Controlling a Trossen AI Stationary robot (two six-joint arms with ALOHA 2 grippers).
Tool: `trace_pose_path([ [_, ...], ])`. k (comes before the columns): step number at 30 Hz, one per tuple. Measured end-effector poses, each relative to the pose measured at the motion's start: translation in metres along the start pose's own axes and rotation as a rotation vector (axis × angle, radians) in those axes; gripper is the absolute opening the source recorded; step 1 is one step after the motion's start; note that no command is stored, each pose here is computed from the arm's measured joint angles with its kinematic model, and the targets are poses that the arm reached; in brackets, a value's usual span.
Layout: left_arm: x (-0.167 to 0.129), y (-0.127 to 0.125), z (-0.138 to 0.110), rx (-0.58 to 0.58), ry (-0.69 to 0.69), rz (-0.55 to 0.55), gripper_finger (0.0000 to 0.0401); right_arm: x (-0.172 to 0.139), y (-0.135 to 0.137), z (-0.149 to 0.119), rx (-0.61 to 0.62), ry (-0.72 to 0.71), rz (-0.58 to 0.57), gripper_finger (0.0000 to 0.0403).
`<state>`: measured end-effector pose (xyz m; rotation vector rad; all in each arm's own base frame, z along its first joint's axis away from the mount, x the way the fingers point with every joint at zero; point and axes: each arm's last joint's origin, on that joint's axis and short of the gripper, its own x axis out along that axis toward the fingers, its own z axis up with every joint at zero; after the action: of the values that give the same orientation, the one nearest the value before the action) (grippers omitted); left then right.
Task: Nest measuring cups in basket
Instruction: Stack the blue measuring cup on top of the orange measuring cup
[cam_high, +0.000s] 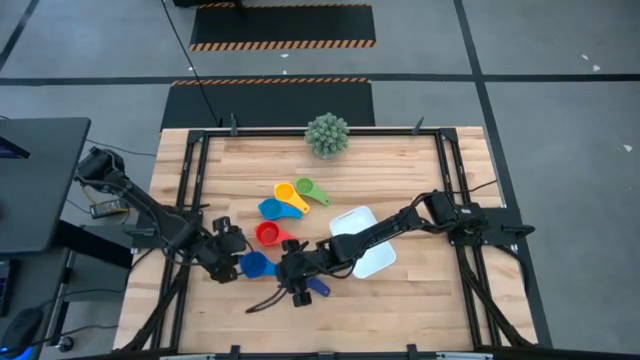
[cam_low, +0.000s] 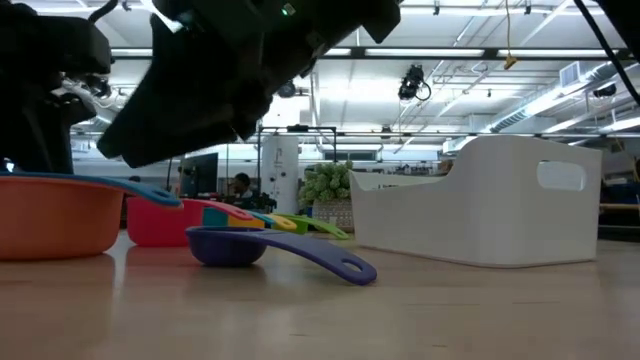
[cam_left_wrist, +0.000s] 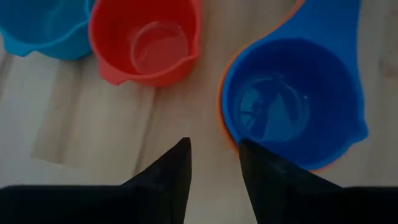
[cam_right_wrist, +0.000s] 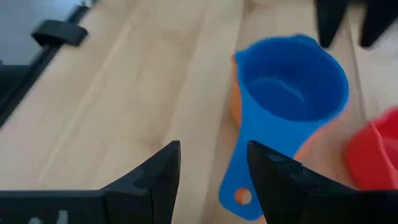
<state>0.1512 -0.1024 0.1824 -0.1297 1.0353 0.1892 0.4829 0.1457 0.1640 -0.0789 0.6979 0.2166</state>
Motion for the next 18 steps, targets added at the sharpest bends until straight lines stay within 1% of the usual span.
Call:
trace_pose_path([
  [5,-0.002,-0.008,-0.001,-0.017,0.0,-0.069,0.0142,-0.002,-0.003,-0.005,-0.001,0.061,-0.005,0.0193],
  [8,-0.007,-0.01,0.0,-0.005,-0.002,-0.076,0.0142,-0.006,-0.003,-0.001,-0.01,0.05,-0.004,0.0193],
  [13,-0.01,-0.004,0.0,0.021,-0.031,0.046,0.0142,-0.008,0.007,0.001,-0.052,0.034,0.012,0.0193],
  [15,-0.007,-0.001,-0.001,0.021,-0.043,0.076,0.0142,-0.009,0.009,0.001,-0.061,0.033,0.012,0.0193],
  [18,0.001,0.006,-0.004,0.007,-0.012,0.107,0.0142,-0.009,0.008,0.002,-0.059,0.03,0.008,0.0193],
])
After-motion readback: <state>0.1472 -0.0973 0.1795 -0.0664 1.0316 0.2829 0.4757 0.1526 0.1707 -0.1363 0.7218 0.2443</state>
